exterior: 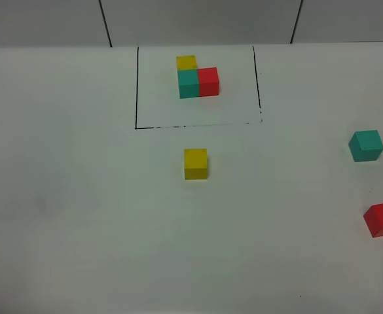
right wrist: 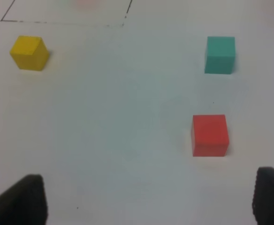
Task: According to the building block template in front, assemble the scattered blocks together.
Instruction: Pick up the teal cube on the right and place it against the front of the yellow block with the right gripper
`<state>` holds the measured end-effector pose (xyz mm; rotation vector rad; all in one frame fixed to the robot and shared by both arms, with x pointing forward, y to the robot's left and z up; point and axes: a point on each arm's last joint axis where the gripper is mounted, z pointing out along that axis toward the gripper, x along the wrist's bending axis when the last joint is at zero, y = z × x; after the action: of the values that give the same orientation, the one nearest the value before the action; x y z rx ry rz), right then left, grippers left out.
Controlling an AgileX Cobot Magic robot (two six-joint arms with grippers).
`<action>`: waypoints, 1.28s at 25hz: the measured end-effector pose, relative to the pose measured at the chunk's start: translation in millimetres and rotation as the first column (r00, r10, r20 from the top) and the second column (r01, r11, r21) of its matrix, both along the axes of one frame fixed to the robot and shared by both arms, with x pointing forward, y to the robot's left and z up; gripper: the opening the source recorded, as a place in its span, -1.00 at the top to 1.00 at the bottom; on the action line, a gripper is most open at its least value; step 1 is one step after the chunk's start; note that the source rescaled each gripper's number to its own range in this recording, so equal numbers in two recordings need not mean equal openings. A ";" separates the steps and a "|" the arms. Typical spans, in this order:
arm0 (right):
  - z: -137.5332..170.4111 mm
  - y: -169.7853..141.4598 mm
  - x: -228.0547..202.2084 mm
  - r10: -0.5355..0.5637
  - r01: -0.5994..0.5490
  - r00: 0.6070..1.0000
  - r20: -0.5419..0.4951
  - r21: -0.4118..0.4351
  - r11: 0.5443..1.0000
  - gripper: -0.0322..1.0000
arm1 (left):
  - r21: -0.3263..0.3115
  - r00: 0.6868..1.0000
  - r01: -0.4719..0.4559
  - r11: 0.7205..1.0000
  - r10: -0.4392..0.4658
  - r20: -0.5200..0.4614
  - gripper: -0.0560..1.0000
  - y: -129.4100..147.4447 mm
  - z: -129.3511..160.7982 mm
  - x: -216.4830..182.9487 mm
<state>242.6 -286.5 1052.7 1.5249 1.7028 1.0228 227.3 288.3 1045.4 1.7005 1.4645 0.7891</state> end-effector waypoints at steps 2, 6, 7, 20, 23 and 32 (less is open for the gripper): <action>0.0 0.0 0.0 -0.001 0.001 1.000 0.000 0.001 1.000 -0.98 | 0.000 1.000 0.000 1.000 0.000 0.000 -0.81 0.0 0.0 0.0; 0.0 0.0 0.0 -0.001 0.001 1.000 0.000 0.001 1.000 -0.98 | 0.000 1.000 0.000 1.000 0.000 0.000 -0.81 0.0 0.0 0.0; 0.0 0.0 0.0 0.000 0.000 1.000 0.000 0.001 1.000 -0.98 | 0.000 1.000 0.000 1.000 0.000 0.000 -0.81 0.0 0.0 0.0; 0.0 0.0 0.0 0.000 0.000 1.000 0.000 0.001 1.000 -0.98 | -0.001 1.000 0.000 1.000 0.000 0.000 -0.82 0.0 0.0 0.0; 0.0 0.0 0.0 0.000 0.000 1.000 0.000 0.001 1.000 -0.98 | -0.001 1.000 0.000 1.000 0.000 0.000 -0.82 0.0 0.0 0.0; 2.4 -0.4 5.3 -0.002 0.002 1.000 -0.031 -0.006 1.000 -0.99 | 0.000 1.000 0.000 1.000 0.000 0.000 -0.82 0.0 0.0 0.0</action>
<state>247.9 -286.9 1055.1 1.5465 1.7234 0.9969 227.3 288.3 1045.4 1.7006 1.4644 0.7892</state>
